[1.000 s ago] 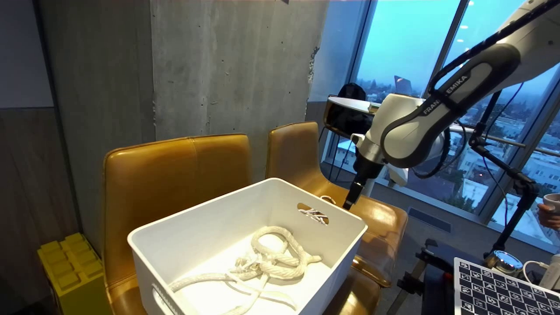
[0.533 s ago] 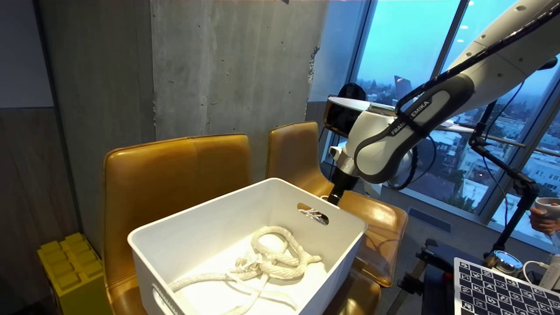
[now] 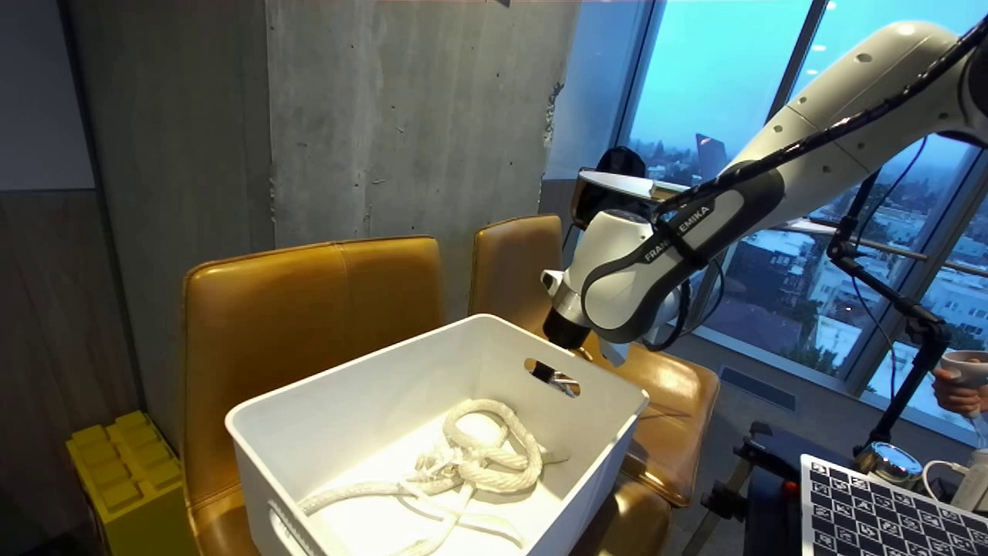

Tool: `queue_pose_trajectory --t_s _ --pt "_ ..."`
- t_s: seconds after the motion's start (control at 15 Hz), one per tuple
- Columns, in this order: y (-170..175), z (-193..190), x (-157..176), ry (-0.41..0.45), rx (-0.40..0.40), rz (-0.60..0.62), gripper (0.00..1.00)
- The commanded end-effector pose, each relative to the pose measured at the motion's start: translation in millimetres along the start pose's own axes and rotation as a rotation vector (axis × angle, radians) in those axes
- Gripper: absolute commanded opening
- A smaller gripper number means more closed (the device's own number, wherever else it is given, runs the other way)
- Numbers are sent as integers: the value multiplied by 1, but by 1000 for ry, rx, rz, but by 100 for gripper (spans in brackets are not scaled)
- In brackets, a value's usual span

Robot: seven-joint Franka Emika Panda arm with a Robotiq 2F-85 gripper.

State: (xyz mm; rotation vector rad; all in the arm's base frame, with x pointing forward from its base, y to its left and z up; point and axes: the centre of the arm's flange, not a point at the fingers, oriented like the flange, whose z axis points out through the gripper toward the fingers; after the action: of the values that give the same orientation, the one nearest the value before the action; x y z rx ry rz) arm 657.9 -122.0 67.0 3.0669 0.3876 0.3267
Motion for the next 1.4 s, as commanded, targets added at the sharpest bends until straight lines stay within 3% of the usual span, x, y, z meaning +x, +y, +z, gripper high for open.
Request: queue_pose_trajectory --t_s 0.0,0.4,1.0,1.07,1.13,1.33 --pt "-3 8 28 4 15 9 100" --pt "-5 6 35 -6 20 8 100" --pt "-6 30 -1 -73 23 -6 100" --pt "-4 30 -1 -72 19 -7 91" --pt "-2 31 -1 -72 18 -7 74" --pt "-3 35 -6 -83 21 -9 55"
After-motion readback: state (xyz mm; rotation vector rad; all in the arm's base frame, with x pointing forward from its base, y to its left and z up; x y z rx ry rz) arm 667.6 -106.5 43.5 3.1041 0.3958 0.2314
